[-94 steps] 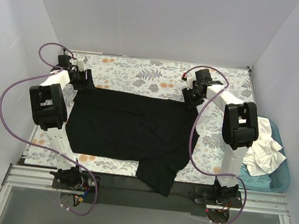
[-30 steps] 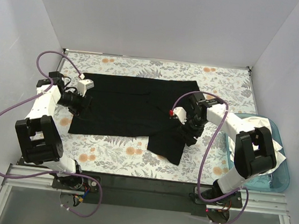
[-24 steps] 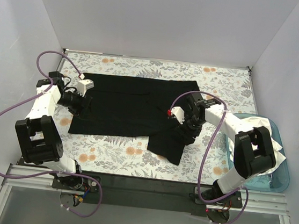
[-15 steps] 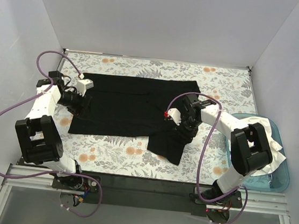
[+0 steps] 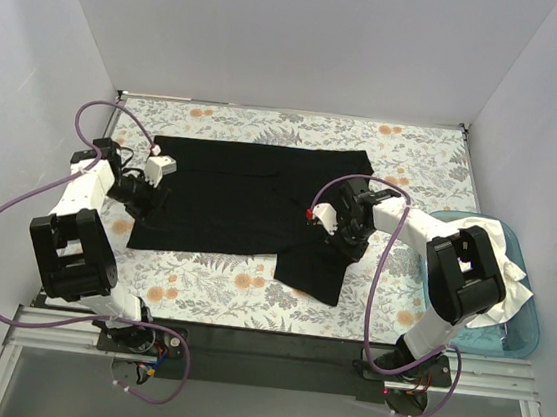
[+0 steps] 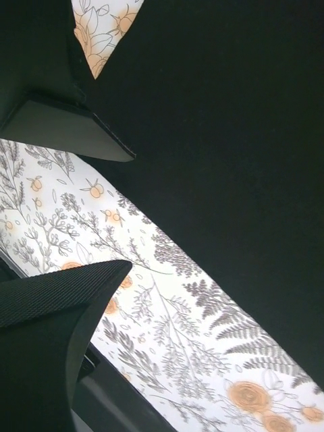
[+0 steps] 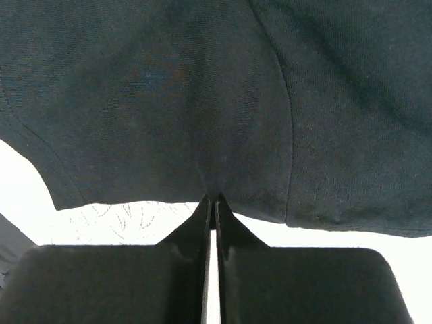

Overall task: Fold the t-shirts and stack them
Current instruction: Fold the tshirt

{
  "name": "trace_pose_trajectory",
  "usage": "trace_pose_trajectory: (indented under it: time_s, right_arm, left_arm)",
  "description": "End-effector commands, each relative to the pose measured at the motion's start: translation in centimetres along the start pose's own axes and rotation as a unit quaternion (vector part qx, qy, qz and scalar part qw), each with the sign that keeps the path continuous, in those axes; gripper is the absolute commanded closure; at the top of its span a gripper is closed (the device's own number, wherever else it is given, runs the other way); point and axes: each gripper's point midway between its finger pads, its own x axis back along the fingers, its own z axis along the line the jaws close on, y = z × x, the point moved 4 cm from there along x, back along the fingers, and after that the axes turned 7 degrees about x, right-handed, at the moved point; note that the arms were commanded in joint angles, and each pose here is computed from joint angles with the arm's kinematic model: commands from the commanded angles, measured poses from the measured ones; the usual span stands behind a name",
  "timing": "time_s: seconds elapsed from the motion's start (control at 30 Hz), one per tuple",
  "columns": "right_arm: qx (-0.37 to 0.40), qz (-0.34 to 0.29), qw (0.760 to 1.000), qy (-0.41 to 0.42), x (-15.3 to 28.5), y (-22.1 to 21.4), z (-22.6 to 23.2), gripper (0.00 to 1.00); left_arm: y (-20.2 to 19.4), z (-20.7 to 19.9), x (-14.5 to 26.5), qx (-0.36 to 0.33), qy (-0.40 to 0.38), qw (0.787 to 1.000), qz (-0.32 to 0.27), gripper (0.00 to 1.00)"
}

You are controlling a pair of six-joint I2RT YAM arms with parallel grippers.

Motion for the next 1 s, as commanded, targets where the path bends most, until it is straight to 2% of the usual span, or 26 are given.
trace_pose_trajectory:
  time_s: [0.0, 0.1, 0.2, 0.33, 0.67, 0.97]
  right_arm:
    - [0.005, -0.007, 1.000, -0.009, 0.4, 0.4, 0.1, 0.99]
    - [0.004, -0.007, 1.000, -0.008, 0.6, 0.4, 0.1, 0.99]
    - [0.003, -0.005, 1.000, -0.005, 0.7, 0.3, 0.3, 0.99]
    - [0.000, -0.003, 1.000, -0.001, 1.0, 0.3, 0.4, 0.99]
    - [-0.006, -0.006, 1.000, 0.006, 1.6, 0.9, 0.5, 0.99]
    - [-0.007, 0.003, 1.000, 0.019, 1.3, 0.8, 0.6, 0.99]
  left_arm:
    - [-0.6, 0.1, 0.8, -0.076, -0.010, 0.997, -0.012, 0.42]
    - [-1.5, 0.5, 0.5, -0.134, -0.013, 0.991, 0.003, 0.52]
    - [-1.9, 1.1, 0.3, -0.167, -0.018, 0.986, 0.005, 0.58]
    - [-3.0, 2.3, 0.0, -0.248, -0.032, 0.967, 0.041, 0.60]
    - [-6.9, 5.1, -0.3, -0.301, -0.013, 0.944, 0.135, 0.59]
    - [-7.6, 6.1, -0.8, -0.305, -0.001, 0.940, 0.151, 0.59]
